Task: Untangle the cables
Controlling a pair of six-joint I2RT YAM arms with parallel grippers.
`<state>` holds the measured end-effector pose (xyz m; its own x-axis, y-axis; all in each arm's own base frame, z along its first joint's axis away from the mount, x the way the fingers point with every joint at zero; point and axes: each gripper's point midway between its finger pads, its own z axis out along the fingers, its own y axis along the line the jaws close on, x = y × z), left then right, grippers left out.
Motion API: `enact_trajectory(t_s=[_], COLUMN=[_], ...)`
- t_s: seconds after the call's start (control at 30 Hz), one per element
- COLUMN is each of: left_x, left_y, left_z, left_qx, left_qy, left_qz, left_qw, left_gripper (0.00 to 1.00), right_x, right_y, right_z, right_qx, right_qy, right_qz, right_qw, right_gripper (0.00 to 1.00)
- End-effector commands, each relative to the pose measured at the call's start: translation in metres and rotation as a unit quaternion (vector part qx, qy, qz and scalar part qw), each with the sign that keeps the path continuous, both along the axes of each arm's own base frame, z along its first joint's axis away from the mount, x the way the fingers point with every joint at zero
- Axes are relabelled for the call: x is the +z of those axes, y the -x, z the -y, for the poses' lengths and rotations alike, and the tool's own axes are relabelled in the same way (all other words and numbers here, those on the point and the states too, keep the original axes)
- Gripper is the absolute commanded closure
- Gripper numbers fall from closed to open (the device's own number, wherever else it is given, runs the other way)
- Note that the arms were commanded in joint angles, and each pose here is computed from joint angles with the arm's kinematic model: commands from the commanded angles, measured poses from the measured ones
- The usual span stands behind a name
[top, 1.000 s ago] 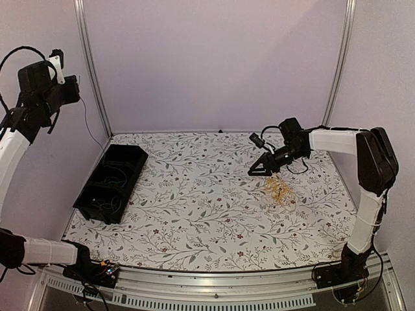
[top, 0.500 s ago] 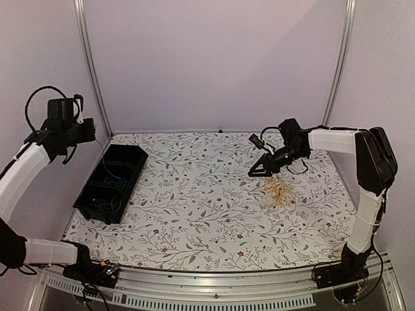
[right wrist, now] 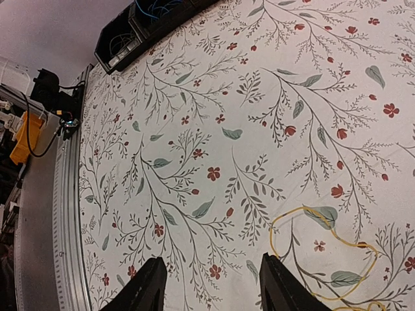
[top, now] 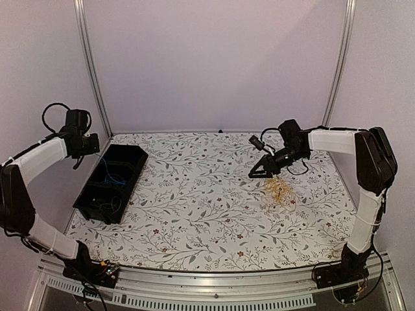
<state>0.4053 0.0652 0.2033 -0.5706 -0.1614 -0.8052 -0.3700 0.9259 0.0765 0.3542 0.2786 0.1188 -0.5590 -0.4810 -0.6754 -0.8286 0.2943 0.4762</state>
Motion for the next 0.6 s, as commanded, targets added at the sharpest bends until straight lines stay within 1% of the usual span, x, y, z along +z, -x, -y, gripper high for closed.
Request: enact_trajectory(t_s=[0.0,0.1,0.2,0.27,0.43,0.57], left_x=[0.002,-0.010,-0.027,-0.037,-0.065,-0.083], left_y=[0.008,0.005,-0.003,-0.006,0.000,0.007], left_z=[-0.034,-0.023,0.003,0.018,0.031,0.036], left_qx=[0.077,0.061,0.006,-0.021,-0.030,-0.034], left_qy=[-0.040,-0.001,0.054,0.079,0.091,0.097], left_qz=[-0.020,-0.015,-0.011,-0.019,-0.066,-0.092], left_qw=[0.996,0.998,0.998,0.996,0.993,0.990], left_gripper=[1.00,1.00,1.00,1.00,1.00,1.00], right_x=[-0.001,-0.001,-0.001,-0.001,-0.004,-0.006], right_y=[0.007,0.008,0.008,0.008,0.010,0.012], right_z=[0.004,0.003,0.003,0.003,0.004,0.004], right_qx=[0.003,0.003,0.001,0.001,0.003,0.004], right_qy=[-0.001,-0.004,-0.007,-0.007,-0.004,-0.004], right_qz=[-0.002,-0.002,-0.005,-0.005,-0.007,-0.010], right_qw=[1.000,1.000,1.000,1.000,1.000,1.000], right_gripper=[0.47,0.47,0.47,0.47,0.47,0.47])
